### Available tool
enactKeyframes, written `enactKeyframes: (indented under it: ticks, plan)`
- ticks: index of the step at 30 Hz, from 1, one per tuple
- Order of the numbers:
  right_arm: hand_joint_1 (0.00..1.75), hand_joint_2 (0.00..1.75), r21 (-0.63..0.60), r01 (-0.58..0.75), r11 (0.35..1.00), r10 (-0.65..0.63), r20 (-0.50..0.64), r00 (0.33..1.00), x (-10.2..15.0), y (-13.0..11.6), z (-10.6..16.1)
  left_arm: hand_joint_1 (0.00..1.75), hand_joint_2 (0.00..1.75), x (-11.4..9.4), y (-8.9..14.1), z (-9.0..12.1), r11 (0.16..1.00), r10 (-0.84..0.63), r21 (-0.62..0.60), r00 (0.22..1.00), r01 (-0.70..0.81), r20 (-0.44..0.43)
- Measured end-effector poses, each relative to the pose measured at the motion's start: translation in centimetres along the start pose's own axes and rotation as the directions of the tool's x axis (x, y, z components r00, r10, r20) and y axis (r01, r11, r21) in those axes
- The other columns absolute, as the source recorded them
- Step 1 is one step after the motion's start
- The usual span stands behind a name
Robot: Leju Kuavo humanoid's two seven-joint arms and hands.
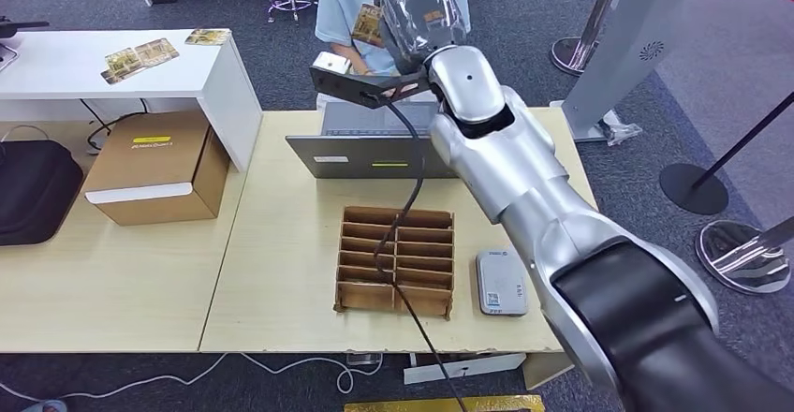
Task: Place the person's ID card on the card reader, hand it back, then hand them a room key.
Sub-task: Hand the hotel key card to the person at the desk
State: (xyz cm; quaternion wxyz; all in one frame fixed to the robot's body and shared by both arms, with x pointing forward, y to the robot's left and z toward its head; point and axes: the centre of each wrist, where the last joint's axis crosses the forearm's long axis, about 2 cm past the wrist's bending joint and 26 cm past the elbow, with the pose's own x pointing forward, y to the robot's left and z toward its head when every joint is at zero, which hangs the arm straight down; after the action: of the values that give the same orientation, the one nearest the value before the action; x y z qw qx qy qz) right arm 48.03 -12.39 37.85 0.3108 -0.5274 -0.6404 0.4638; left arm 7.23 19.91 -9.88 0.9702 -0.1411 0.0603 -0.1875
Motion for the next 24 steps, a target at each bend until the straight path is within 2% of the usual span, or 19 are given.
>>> enactKeyframes:
  ticks: [15, 24]
  plan:
    - [1.75, 1.75, 0.236, -0.060, 0.970, 0.082, -0.086, 0.993, -2.7, 0.9, -0.7, 0.00, 0.00, 0.7, -0.1, 0.2, 0.997, -0.080, 0.015, 0.997, 0.080, -0.024]
    - [1.75, 1.75, 0.274, -0.060, 0.960, 0.093, -0.110, 0.990, -3.7, 1.3, -0.5, 0.00, 0.00, 1.0, -0.1, 0.3, 0.996, -0.090, 0.014, 0.995, 0.090, -0.033]
